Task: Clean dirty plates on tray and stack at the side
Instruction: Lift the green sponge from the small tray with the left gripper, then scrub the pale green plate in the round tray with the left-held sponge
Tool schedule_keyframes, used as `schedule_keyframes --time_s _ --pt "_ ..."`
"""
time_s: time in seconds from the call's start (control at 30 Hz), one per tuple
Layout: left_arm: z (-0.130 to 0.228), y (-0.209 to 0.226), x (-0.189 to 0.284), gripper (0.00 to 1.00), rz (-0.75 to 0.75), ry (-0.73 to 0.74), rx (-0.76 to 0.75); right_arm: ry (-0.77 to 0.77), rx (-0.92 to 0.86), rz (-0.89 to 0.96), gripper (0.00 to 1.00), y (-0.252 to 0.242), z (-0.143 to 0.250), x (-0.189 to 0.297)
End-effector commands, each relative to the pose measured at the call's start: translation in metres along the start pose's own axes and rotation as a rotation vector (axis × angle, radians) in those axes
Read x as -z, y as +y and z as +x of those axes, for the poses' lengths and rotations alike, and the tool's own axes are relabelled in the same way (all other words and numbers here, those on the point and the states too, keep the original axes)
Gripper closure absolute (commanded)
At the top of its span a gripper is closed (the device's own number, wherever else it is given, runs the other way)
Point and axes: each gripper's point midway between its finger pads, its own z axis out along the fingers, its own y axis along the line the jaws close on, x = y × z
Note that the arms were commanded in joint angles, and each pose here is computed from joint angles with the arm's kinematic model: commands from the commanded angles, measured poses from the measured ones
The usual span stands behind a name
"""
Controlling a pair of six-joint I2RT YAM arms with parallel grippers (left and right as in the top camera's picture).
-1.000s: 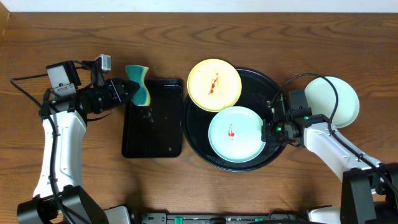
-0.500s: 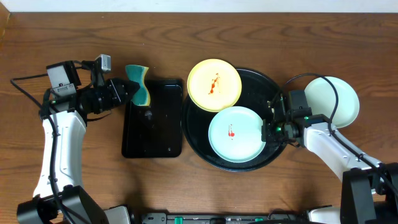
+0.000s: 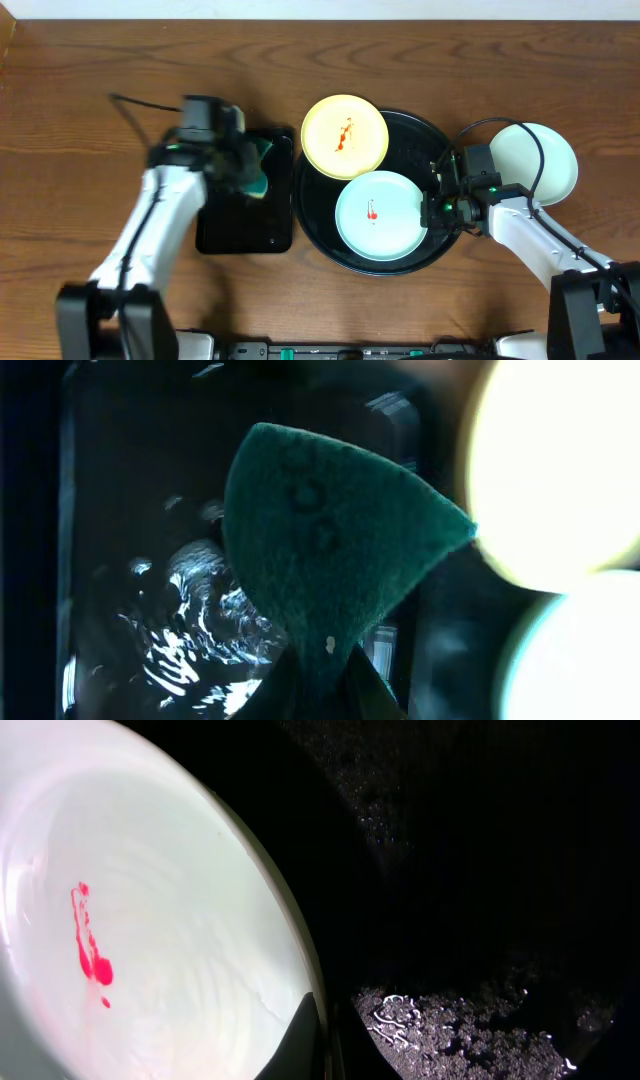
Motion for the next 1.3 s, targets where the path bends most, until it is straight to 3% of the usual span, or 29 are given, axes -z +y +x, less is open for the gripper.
schedule_keyframes --time_s 0.0,0.33,0.5,0.73,1.03,1.27 --pt "0.000 0.035 -0.010 0.93 -0.330 -0.054 0.009 0.011 -0.011 0.009 0.99 0.000 0.003 -0.003" --pt "-0.004 -0.007 0.004 0.93 -0.377 -0.081 -0.177 0.011 -0.010 0.009 0.99 0.000 0.003 -0.003" --pt "0.007 -0.067 0.003 0.93 -0.156 -0.043 -0.221 0.012 -0.011 0.009 0.99 0.000 0.003 -0.003" --pt "0.036 -0.152 -0.003 0.93 0.152 0.016 -0.153 0.011 -0.011 0.009 0.99 0.000 0.003 -0.003" --pt "0.078 -0.220 -0.040 0.93 0.339 0.160 -0.083 0.022 -0.014 0.012 0.99 -0.001 0.006 -0.003" --pt "0.124 -0.242 -0.071 0.93 0.328 0.256 -0.103 0.022 -0.014 0.012 0.99 -0.001 0.006 -0.003"
